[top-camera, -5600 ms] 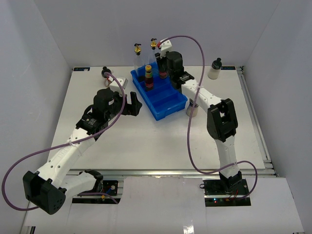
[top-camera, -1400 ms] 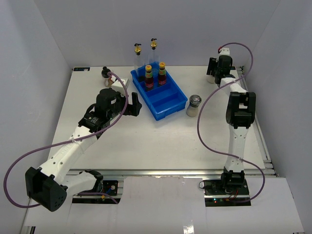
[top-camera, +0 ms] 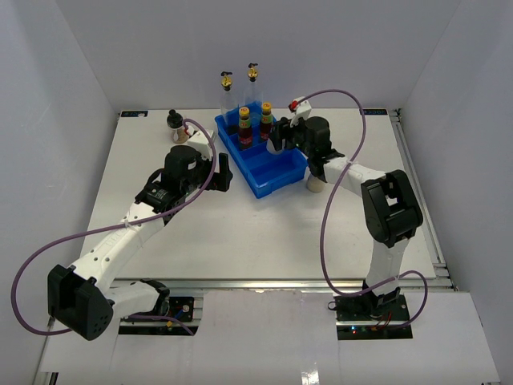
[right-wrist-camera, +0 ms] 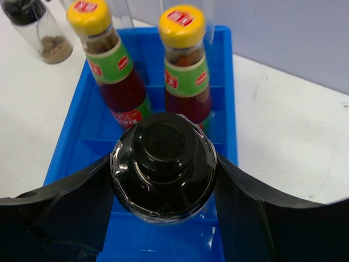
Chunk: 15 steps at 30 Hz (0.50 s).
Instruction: Organize the condiment bottles
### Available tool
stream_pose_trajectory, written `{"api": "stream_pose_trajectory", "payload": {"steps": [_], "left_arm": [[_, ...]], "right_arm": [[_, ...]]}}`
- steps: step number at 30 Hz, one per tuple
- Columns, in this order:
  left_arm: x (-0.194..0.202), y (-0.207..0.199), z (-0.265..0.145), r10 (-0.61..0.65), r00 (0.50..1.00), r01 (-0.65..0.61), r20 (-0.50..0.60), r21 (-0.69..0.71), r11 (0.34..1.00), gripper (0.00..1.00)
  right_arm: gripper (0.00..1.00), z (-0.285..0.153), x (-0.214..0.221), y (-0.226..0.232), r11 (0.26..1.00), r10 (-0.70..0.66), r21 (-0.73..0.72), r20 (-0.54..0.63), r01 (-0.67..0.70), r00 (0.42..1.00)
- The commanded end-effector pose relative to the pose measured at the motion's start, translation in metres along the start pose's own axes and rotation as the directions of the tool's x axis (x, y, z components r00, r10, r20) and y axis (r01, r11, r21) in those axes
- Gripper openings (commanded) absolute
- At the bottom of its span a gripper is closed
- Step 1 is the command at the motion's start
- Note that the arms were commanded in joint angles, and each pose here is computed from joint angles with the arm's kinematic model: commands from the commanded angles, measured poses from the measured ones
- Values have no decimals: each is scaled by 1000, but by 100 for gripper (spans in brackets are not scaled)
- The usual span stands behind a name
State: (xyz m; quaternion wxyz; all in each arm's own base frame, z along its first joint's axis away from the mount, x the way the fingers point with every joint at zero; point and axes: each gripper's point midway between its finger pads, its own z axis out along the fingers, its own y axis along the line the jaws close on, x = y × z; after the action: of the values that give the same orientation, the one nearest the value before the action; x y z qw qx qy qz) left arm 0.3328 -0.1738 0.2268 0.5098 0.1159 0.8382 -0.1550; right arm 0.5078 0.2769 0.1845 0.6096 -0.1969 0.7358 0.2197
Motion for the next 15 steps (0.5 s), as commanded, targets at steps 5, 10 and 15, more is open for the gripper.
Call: {"api": "stream_pose_trajectory", "payload": {"steps": [5, 10, 15], "left_arm": [[-7, -5, -6, 3, 1000, -4, 26, 25, 1000, 98], [-8, -6, -6, 3, 1000, -4, 28, 31, 1000, 98], [-8, -7, -6, 2, 1000, -3, 27, 33, 999, 98]], "right_arm": [[8, 16, -52, 14, 996, -81, -5, 187, 84, 979], [8, 19, -39, 6, 993, -116, 36, 174, 112, 978], [8, 26, -32, 1, 991, -127, 58, 169, 119, 977]]}}
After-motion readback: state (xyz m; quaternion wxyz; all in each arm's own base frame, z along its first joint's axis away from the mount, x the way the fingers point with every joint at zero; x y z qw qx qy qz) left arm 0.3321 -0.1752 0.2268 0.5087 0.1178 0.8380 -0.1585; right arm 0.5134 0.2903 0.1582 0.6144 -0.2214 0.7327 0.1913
